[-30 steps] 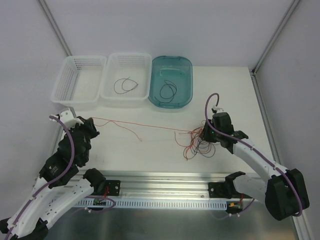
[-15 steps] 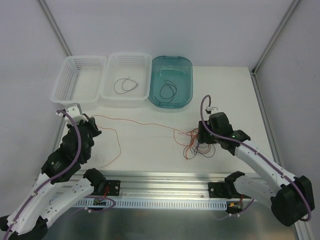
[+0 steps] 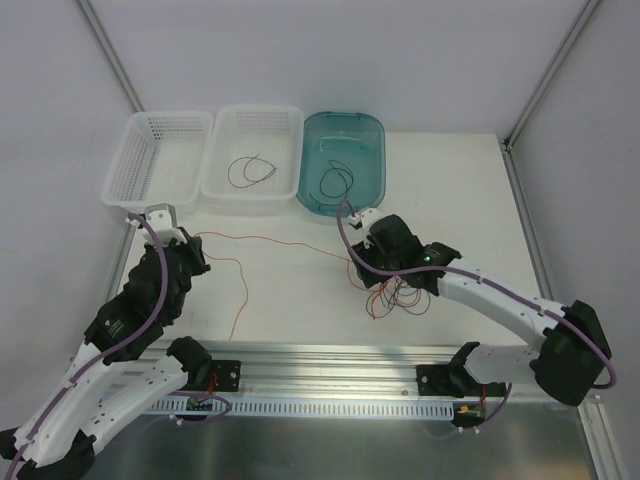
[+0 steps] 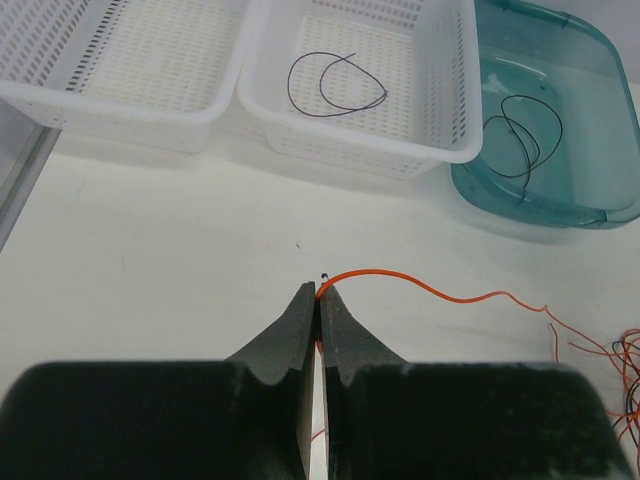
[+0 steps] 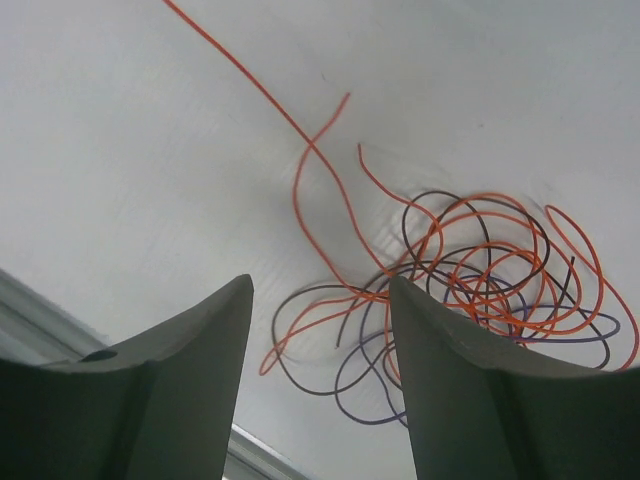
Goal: Untangle the cables
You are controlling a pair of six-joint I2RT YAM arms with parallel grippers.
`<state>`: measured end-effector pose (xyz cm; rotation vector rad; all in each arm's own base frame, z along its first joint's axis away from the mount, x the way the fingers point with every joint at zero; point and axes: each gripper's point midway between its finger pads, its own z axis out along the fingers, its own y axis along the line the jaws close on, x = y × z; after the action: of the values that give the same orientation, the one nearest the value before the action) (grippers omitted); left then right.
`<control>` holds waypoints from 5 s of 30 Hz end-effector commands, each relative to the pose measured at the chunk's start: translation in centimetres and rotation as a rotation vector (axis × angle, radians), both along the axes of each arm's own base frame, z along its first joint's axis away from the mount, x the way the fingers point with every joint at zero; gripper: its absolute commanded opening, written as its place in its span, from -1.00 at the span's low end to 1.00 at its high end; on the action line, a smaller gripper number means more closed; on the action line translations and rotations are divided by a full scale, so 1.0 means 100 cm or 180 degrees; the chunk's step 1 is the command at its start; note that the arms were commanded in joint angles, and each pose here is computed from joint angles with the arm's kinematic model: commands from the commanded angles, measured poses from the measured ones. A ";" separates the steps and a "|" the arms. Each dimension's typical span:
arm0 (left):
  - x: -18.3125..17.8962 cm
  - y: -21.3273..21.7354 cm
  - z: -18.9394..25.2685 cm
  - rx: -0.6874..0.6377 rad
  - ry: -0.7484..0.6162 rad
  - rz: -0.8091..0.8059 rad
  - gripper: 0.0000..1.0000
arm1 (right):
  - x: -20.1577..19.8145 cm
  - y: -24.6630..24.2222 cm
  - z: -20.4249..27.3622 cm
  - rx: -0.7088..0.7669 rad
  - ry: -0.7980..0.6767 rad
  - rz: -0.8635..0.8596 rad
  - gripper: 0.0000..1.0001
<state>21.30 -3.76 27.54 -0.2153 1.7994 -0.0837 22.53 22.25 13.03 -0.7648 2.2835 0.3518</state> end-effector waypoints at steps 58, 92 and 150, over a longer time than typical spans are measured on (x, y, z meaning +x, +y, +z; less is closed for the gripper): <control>0.008 -0.204 -0.009 -0.0841 -0.0291 -0.2527 0.67 | -0.006 0.116 0.212 0.1782 -0.0248 0.0414 -0.99; 0.063 -0.036 0.234 0.0716 -0.1289 -0.0266 -1.00 | -0.045 0.031 0.115 0.1034 -0.0523 0.0506 0.95; 0.322 0.228 -0.087 0.0563 0.1033 0.1753 -0.98 | -0.047 0.028 -0.013 0.0265 0.0719 0.0343 0.99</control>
<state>54.84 18.22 18.18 -0.5210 2.0060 0.5281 17.87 25.43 11.24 -0.8624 2.4313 0.6074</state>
